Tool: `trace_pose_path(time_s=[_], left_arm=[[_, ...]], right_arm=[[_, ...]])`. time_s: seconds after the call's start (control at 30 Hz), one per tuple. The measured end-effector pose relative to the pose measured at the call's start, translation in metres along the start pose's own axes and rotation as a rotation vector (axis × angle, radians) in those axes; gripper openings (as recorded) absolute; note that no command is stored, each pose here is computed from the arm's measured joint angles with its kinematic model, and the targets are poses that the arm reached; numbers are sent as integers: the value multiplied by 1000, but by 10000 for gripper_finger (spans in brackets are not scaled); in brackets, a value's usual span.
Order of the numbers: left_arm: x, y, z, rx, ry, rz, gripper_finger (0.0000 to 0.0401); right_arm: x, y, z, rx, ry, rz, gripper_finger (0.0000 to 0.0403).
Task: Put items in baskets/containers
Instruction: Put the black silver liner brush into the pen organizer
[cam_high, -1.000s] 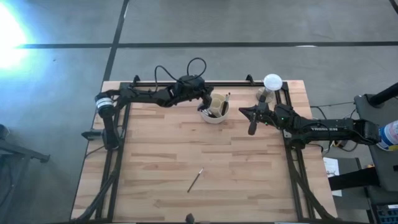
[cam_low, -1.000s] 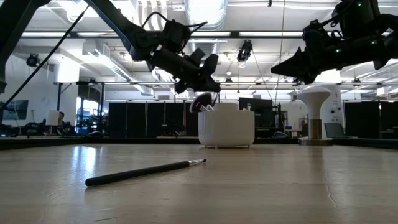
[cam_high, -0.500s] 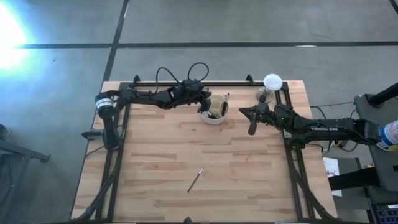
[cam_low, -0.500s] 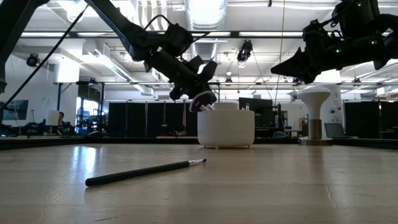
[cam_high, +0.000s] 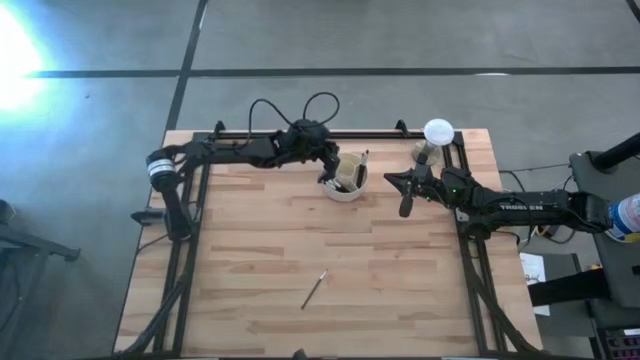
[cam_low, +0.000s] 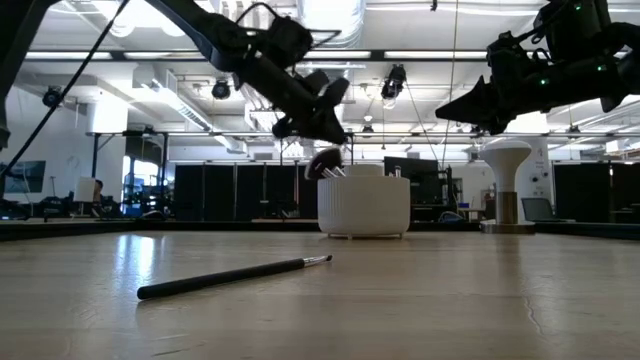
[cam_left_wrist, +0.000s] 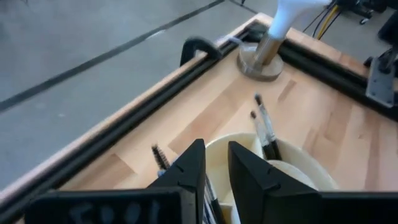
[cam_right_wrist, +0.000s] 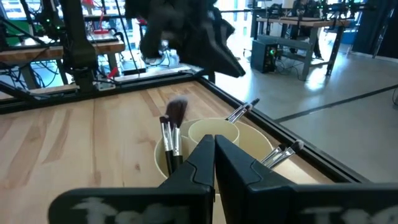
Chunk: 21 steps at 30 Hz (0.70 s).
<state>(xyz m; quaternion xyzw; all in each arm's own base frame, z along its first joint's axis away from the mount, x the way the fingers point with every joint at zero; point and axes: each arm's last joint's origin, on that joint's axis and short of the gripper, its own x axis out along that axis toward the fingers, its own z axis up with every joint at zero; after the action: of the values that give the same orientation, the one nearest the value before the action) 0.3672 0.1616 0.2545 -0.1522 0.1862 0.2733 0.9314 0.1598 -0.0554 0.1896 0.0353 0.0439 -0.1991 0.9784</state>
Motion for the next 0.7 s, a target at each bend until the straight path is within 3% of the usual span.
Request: trace_pose_path(time_s=[0.2,0.4,0.7], left_arm=[[-22,-5,18,14,-44,-16,62],[-43,-14,17,36,5,2,62],[-76,-75,-12,196,132,38,62]], right_arm=[[0,0,0,0,0,0,8],[0,0,0,-4,0,0,8],[0,0,0,-11,1,0,8]])
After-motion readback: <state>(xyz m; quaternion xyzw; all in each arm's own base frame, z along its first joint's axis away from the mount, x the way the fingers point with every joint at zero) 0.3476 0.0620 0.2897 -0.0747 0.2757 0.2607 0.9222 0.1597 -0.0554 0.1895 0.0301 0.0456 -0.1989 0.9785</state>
